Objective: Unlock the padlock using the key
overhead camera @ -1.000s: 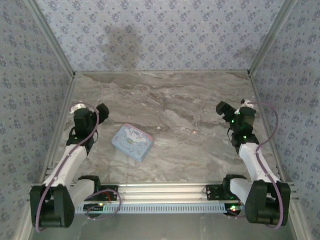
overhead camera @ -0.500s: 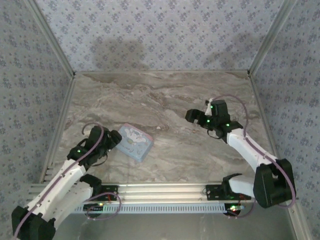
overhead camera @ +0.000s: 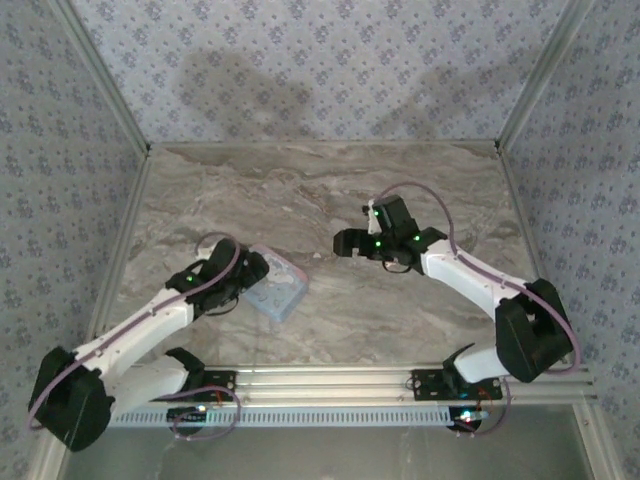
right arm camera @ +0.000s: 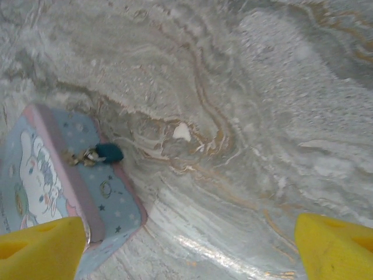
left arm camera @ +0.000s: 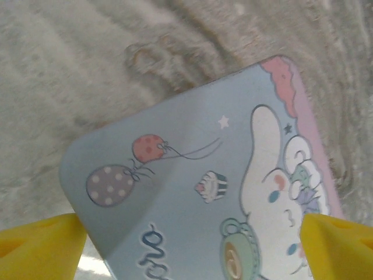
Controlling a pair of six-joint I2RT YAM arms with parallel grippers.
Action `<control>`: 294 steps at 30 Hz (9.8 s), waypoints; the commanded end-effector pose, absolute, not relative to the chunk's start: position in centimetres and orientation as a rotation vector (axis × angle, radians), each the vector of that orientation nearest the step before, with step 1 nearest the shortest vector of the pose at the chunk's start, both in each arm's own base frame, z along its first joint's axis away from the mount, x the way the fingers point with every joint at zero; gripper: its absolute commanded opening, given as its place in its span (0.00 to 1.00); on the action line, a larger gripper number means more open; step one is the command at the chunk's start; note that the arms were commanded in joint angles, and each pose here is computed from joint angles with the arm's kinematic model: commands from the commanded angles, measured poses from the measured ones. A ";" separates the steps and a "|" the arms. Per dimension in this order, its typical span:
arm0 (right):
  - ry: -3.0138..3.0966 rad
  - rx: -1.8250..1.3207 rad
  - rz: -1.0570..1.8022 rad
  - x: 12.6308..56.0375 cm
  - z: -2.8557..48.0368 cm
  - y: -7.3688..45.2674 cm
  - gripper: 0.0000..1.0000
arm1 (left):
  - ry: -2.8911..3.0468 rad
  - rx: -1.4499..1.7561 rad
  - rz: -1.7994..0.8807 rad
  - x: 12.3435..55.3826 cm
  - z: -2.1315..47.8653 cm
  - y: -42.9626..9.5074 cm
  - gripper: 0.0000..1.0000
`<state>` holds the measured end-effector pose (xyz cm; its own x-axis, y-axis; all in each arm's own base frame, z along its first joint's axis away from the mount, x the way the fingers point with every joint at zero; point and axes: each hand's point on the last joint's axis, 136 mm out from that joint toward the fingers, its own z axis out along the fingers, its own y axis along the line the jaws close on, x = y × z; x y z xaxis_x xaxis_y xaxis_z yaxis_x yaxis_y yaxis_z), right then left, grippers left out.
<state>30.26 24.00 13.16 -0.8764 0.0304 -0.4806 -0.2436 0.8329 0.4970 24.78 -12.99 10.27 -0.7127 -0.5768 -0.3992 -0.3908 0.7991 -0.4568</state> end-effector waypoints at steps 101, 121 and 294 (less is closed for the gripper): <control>2.920 0.017 -0.012 31.9 6.3 12.5 0.43 | 2.375 -0.334 -0.715 32.4 13.4 -20.1 0.95; 3.001 -0.036 -0.002 32.7 3.5 14.3 0.37 | 2.374 -0.423 -0.749 28.2 12.5 -17.6 0.95; 1.767 0.210 1.654 24.4 39.3 24.3 0.00 | 1.236 0.717 -0.777 23.1 38.3 -34.6 0.46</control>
<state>24.94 24.46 37.99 -0.7491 0.5467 -0.3742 -0.3088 0.2115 0.9273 23.70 -34.64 34.28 0.0679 -0.0379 -0.9970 0.8248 0.5644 0.0347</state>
